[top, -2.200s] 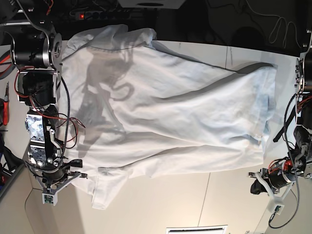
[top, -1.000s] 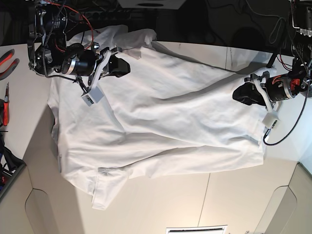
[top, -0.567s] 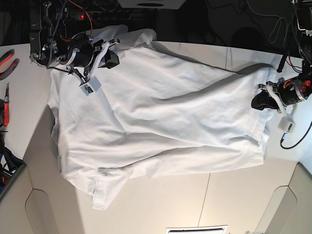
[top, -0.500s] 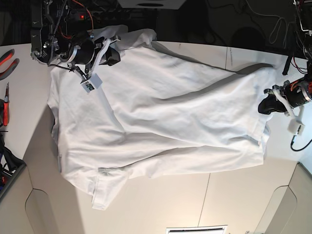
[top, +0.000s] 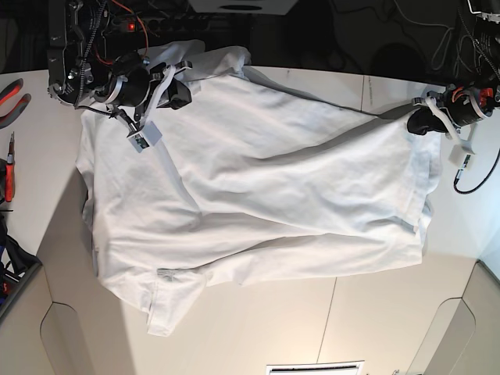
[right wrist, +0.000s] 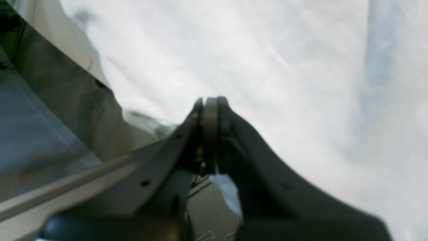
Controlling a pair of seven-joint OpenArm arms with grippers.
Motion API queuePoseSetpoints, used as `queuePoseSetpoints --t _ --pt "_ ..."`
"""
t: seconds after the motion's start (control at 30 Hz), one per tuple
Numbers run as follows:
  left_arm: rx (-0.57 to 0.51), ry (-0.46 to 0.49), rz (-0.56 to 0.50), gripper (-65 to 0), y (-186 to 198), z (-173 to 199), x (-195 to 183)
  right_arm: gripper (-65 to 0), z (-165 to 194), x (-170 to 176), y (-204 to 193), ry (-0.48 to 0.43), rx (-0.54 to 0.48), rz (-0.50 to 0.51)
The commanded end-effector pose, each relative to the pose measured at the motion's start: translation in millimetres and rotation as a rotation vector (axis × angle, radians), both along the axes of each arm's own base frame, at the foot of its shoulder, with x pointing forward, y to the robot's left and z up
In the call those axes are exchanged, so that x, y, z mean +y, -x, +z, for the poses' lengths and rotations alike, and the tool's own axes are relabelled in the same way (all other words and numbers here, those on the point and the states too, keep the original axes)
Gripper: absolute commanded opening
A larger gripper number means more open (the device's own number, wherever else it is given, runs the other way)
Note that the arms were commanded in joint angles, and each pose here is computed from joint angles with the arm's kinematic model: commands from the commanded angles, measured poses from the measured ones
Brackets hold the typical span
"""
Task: Layout the t-shirt on the table in an organized manner, then fold the t-shirt properly
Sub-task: 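Grasp the shirt edge with both grippers at opposite ends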
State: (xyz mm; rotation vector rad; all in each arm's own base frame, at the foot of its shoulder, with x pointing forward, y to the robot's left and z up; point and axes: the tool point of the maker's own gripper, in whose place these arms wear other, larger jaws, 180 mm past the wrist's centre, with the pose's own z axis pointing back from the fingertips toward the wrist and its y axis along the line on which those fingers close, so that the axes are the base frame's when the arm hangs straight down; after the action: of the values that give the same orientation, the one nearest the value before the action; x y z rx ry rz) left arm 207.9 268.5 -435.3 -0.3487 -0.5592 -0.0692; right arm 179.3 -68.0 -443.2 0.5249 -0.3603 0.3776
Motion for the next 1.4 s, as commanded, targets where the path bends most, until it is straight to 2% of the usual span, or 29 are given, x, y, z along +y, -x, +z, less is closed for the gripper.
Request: queuePoseSetpoints --t 0.0,0.17,0.27,0.37,0.73,1.0,1.37 --pt "-0.04 -0.014 -0.007 -65.0 -7.7 9.1 4.6 -65.0 7.9 1.0 -7.7 -0.017 -0.036 -0.005" --pt "-0.016 -0.121 -0.026 -65.0 -2.8 -0.5 16.9 -65.0 6.7 0.1 -5.8 -0.009 -0.026 0.001" --pt "-0.007 -0.199 -0.013 -65.0 -2.3 -4.2 30.0 -65.0 2.5 -5.7 -4.6 0.033 -0.023 0.009" --pt "-0.011 -0.23 0.006 -65.0 -4.2 -3.6 37.7 -65.0 0.0 -11.7 -4.1 0.063 -0.023 0.016" --pt "-0.016 -0.227 0.011 -65.0 -5.1 -4.3 38.2 -65.0 -6.8 -59.4 6.5 0.184 0.004 0.044" --pt "0.035 -0.21 0.036 -65.0 7.4 -19.2 42.8 -65.0 -10.3 -65.0 9.5 0.209 0.015 0.049" --pt "0.028 -0.203 0.049 -65.0 5.3 -20.8 44.4 -65.0 -48.6 -81.2 43.6 0.224 0.183 0.021"
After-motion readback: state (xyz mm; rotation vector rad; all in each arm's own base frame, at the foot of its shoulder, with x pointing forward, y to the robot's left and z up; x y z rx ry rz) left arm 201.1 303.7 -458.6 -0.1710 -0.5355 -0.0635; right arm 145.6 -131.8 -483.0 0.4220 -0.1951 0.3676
